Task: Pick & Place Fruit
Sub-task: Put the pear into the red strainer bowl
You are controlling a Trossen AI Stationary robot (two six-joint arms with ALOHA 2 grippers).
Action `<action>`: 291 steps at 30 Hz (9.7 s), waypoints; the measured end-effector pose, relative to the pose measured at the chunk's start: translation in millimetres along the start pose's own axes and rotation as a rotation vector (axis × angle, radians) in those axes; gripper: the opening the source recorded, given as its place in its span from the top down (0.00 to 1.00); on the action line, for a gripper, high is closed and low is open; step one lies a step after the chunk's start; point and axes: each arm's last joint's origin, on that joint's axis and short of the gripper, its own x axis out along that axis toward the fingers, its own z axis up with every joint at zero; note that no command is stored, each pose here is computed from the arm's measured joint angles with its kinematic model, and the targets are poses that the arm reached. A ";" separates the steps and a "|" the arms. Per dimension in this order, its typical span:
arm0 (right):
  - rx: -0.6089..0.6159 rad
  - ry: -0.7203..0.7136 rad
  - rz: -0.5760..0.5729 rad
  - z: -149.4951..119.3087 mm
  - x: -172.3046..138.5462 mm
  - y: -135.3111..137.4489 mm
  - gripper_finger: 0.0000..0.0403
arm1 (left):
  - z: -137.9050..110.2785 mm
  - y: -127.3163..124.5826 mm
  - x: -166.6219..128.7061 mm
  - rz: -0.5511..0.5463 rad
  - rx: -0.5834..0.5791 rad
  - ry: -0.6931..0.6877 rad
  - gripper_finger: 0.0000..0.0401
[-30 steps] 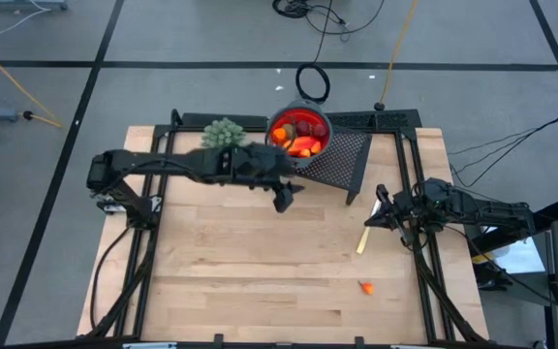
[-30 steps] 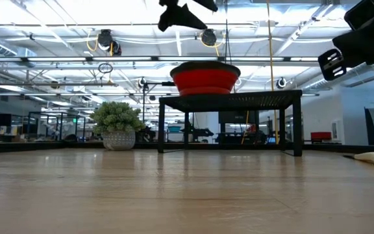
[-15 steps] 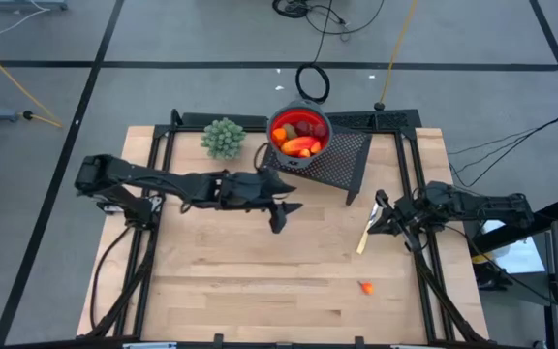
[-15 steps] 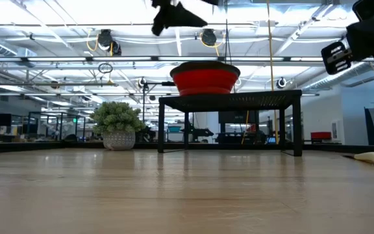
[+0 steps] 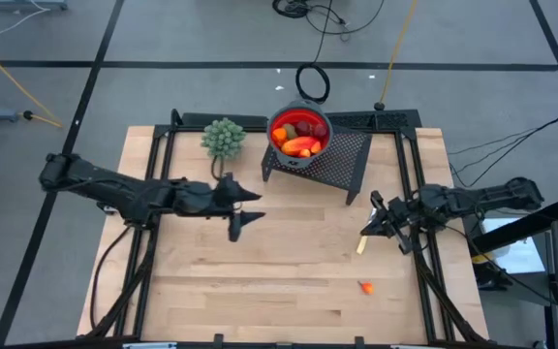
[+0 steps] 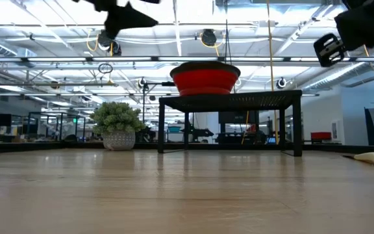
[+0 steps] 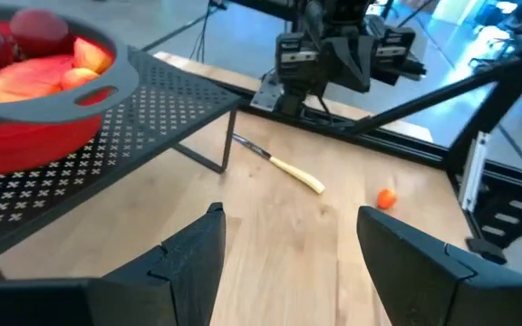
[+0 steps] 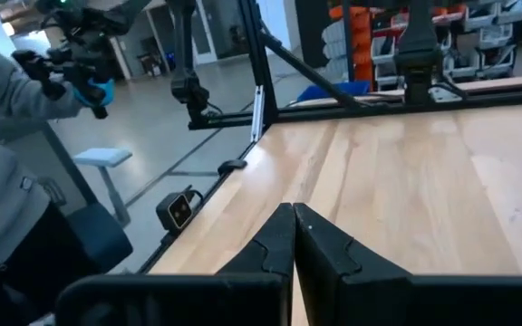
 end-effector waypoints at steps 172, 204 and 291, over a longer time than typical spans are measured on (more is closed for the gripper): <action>0.523 1.241 -0.388 -78.4 125.7 80.3 0.50 | -92.5 62.7 -134.4 -0.186 0.090 -0.194 0.38; 0.529 1.191 -0.278 -64.3 125.3 82.7 0.68 | -92.2 63.6 -134.3 -0.155 0.066 -0.200 0.38; 0.118 -0.309 -0.780 123.9 89.8 -67.1 0.69 | -98.0 64.9 -132.9 -0.149 0.057 -0.137 0.38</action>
